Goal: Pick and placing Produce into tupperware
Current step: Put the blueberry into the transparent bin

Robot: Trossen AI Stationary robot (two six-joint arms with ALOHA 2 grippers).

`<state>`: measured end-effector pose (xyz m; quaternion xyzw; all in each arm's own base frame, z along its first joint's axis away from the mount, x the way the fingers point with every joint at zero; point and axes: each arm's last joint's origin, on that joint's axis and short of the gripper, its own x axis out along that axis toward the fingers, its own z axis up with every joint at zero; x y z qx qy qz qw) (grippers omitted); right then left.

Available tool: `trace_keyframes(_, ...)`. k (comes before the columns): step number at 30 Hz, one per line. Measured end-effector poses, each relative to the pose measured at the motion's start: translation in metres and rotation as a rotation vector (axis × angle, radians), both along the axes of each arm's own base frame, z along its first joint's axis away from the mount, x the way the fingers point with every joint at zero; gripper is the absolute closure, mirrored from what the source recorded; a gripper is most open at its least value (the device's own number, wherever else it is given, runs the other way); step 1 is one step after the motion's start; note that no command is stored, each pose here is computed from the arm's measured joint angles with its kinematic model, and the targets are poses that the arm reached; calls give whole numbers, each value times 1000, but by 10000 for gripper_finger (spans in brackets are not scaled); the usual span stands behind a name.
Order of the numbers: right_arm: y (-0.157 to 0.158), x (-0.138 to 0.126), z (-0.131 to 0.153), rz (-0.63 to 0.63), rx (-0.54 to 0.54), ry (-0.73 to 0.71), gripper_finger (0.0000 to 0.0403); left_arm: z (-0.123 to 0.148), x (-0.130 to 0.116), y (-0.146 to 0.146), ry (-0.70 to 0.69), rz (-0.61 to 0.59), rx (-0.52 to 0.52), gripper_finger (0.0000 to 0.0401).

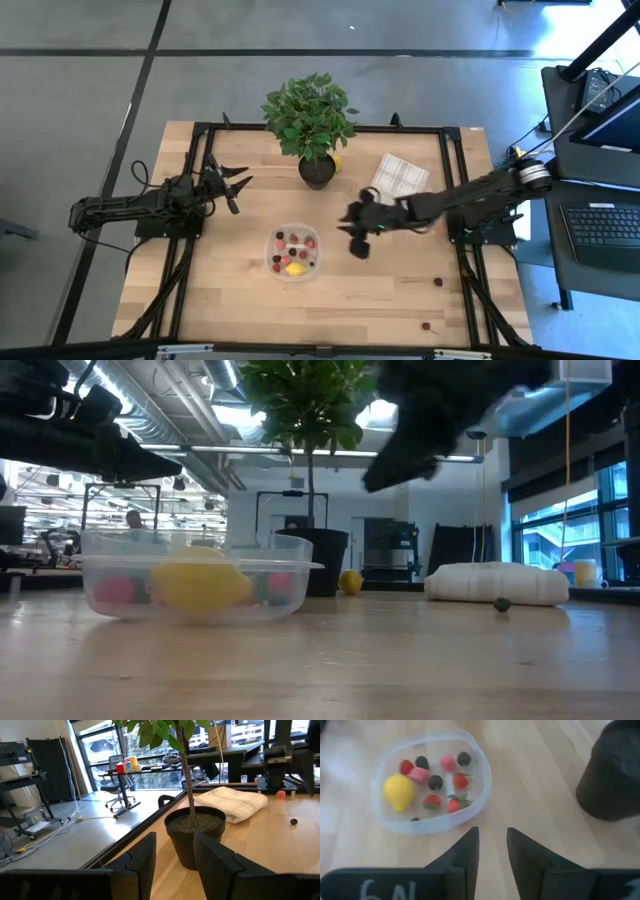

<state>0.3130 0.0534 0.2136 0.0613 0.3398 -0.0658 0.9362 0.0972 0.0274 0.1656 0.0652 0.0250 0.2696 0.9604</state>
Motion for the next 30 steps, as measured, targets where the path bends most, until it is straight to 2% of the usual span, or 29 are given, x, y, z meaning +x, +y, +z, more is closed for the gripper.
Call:
trace_keyframes(6, 16, -59, -22, -139, -21, -50, 300, 0, 0, 0, 4, 1, 6, 275)
trace_keyframes(11, 24, -93, -51, -163, 21, -26, 300, 0, 0, 0, 4, 0, 6, 275)
trace_keyframes(17, 24, -115, -80, -200, 70, -6, 300, 0, 0, 0, 1, 0, 2, 275)
trace_keyframes(20, 22, -123, -89, -206, 62, -1, 300, 0, 0, 0, 0, 0, 1, 275)
trace_keyframes(26, 19, -127, -94, -208, 2, -41, 298, 0, 0, 0, -9, 1, -15, 275)
trace_keyframes(30, 19, -127, -94, -205, -1, -40, 271, 0, 0, 0, -11, 0, -18, 275)
